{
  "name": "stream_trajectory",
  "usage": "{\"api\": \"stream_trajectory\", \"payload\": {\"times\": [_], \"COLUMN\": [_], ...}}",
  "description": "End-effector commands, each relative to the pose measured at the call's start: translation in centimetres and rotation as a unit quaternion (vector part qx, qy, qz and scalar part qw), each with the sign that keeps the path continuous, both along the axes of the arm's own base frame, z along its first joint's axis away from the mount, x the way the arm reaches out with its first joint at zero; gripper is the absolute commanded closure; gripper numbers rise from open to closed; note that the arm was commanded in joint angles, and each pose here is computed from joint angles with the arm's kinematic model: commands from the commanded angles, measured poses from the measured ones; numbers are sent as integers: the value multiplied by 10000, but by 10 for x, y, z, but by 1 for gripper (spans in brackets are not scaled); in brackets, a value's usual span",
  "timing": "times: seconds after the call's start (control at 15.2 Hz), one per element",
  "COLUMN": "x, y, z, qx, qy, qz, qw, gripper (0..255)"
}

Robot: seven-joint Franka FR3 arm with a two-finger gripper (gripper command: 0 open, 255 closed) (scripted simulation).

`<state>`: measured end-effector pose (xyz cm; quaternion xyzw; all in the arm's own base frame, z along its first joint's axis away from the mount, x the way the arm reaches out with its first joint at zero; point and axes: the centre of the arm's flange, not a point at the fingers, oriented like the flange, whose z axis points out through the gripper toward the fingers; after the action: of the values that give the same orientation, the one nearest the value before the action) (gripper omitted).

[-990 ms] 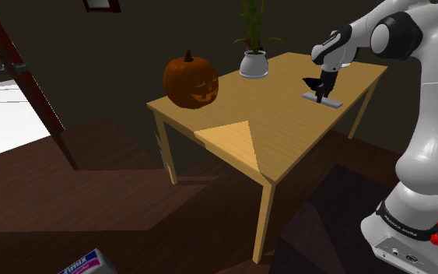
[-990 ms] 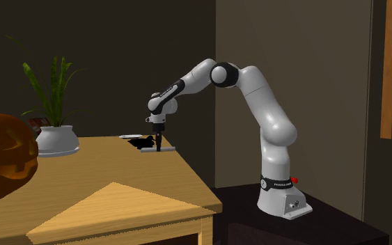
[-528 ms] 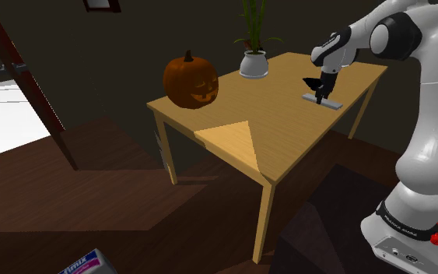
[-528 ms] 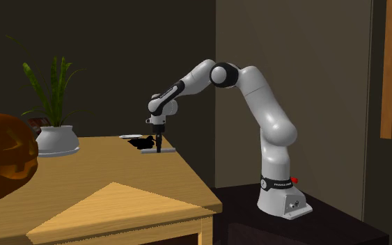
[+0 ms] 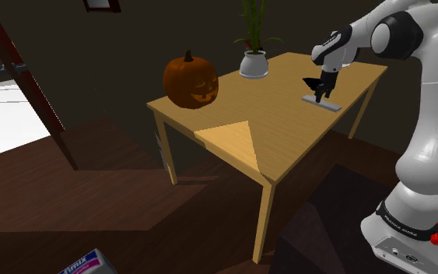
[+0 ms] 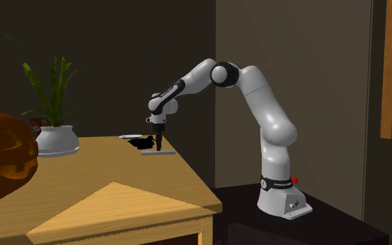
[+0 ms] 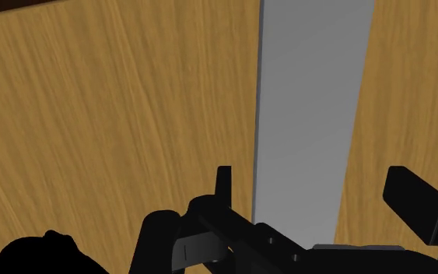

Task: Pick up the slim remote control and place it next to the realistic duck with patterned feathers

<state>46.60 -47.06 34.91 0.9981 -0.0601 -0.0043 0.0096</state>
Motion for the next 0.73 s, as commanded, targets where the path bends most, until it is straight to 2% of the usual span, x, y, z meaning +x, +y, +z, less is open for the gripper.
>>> {"api": "stream_trajectory", "payload": {"times": [0.0, 0.13, 0.66], "x": [1, 1, 1], "y": [0, 0, 0], "z": [21, 44, 44], "qx": [0, 0, 0], "qy": [-1, -1, -1], "qz": [-1, -1, -1], "qw": [10000, 10000, 10000], "gripper": [0, 0, 0]}}
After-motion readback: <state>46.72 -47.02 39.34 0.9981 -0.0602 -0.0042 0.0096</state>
